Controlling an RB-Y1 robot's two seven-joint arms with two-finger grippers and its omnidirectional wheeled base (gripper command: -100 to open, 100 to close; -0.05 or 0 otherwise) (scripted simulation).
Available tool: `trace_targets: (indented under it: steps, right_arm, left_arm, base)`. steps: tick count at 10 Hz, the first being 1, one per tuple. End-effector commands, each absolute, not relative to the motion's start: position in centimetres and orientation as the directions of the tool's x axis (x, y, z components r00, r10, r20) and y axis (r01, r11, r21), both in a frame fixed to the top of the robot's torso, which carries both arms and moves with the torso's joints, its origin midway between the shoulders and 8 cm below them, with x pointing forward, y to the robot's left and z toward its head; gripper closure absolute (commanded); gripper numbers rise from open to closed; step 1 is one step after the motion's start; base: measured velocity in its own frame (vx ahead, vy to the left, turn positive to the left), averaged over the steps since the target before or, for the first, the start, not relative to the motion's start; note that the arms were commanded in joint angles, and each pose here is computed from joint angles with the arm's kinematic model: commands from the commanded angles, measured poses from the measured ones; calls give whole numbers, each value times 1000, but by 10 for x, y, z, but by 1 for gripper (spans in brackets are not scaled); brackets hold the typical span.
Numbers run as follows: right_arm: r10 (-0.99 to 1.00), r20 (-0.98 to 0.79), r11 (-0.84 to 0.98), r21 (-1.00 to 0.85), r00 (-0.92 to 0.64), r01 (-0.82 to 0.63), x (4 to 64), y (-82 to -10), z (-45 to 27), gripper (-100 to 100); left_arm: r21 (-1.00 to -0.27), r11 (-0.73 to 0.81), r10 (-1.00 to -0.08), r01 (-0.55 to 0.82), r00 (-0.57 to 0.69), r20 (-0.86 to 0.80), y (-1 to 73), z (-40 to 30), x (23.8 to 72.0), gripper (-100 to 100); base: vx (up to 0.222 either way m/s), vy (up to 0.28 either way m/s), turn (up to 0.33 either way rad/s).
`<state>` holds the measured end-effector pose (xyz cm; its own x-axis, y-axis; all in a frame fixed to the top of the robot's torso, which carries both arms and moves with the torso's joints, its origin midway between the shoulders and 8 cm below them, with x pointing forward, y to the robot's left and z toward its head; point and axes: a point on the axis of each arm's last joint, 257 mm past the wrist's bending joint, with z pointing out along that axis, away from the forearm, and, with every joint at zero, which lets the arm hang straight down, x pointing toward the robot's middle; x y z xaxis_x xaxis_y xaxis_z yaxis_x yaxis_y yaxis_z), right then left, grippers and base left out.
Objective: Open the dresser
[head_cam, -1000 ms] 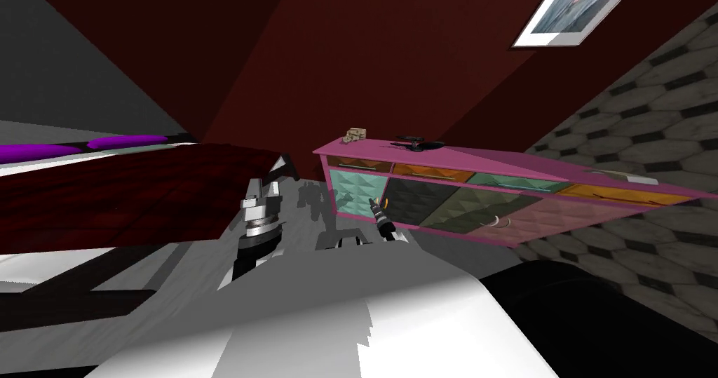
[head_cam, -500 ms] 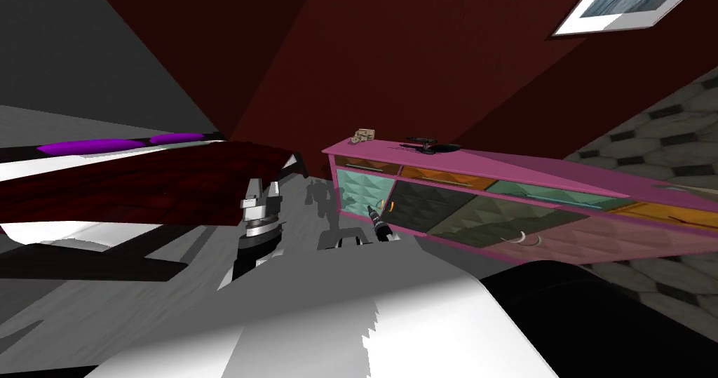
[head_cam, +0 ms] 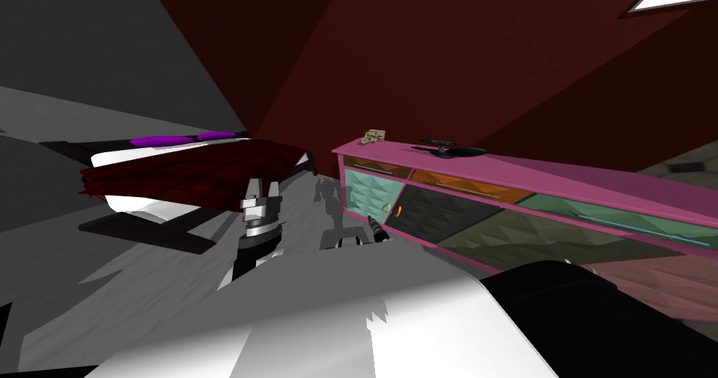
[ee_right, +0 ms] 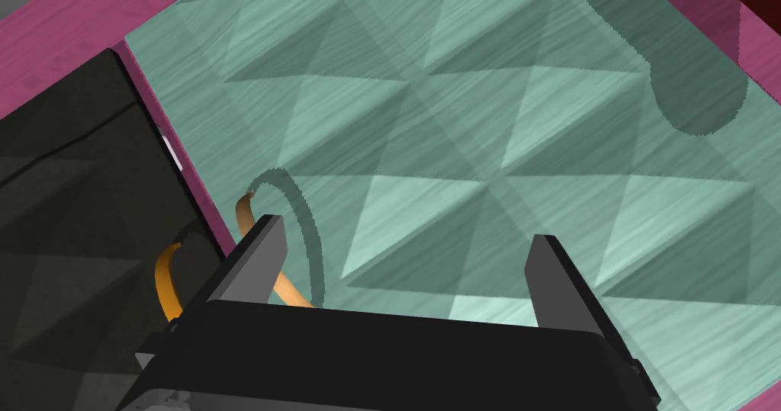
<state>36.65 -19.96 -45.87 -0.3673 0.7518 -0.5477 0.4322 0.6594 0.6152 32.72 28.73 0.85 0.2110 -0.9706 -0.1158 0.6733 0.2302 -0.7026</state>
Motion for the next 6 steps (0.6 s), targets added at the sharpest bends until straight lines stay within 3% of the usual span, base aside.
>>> trace_targets:
  steps: [1, 6]
  right_arm:
    - [715, -557, 698, 527, -423, 486, 339, -204, -493, -100]
    - [680, -568, 723, 411, -464, 555, 312, -221, -525, -100]
  left_arm:
    - [-703, 230, -971, 673, 211, -116, 287, 9, 327, 0]
    - [-703, 230, -971, 673, 211, -116, 287, 9, 327, 0]
  base:
    - [19, -5, 296]
    - [18, -6, 111]
